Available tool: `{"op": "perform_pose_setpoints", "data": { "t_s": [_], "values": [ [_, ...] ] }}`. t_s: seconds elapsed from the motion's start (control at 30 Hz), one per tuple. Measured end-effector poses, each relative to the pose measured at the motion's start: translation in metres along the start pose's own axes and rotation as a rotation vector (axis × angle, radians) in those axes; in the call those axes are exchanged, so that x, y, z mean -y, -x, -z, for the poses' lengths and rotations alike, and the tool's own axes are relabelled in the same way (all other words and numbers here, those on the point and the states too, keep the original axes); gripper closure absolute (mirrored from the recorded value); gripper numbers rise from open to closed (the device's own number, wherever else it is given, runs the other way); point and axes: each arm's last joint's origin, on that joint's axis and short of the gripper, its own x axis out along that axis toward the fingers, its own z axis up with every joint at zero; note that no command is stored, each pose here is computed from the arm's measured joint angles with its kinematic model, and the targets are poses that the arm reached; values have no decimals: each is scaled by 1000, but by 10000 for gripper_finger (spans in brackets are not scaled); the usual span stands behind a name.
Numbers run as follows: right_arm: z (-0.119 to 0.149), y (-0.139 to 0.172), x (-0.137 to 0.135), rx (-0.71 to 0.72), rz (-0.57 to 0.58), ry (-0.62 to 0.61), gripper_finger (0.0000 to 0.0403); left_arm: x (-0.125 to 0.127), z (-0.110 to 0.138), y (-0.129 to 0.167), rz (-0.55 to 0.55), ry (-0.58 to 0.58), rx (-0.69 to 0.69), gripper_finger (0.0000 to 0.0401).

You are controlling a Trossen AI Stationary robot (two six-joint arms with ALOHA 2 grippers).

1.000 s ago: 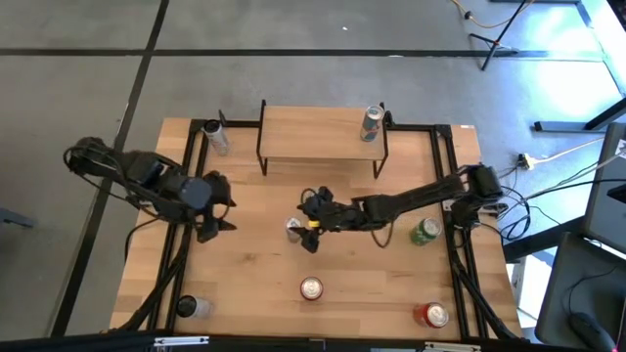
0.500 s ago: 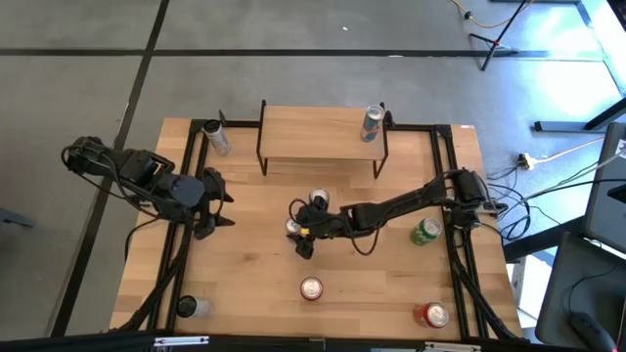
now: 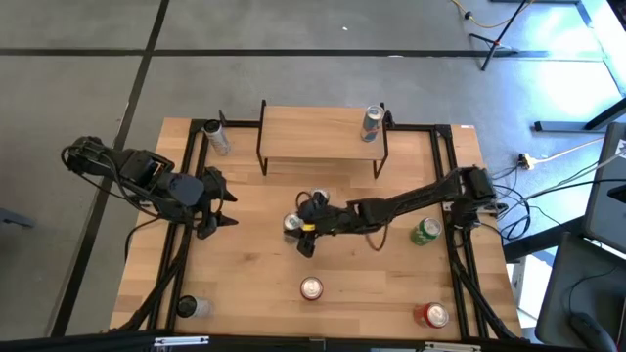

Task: Place canned beverage on shelf
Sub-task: Put the blue soda can on the shelf aligned with the other blue soda can

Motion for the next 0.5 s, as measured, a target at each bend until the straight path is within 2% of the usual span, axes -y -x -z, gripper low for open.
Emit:
{"op": "perform_pose_setpoints", "data": {
  "t_s": [0.13, 0.27, 0.5],
  "values": [
    [-35, 40, -1, 59, -22, 25, 211, 1, -2, 0, 13, 1, 23, 93],
    [-61, 90, 13, 74, 3, 69, 211, 3, -6, -3, -9, 5, 59, 93],
    [-81, 174, 55, 11, 113, 162, 211, 8, -15, -17, -51, 22, 101, 93]
  ]
}}
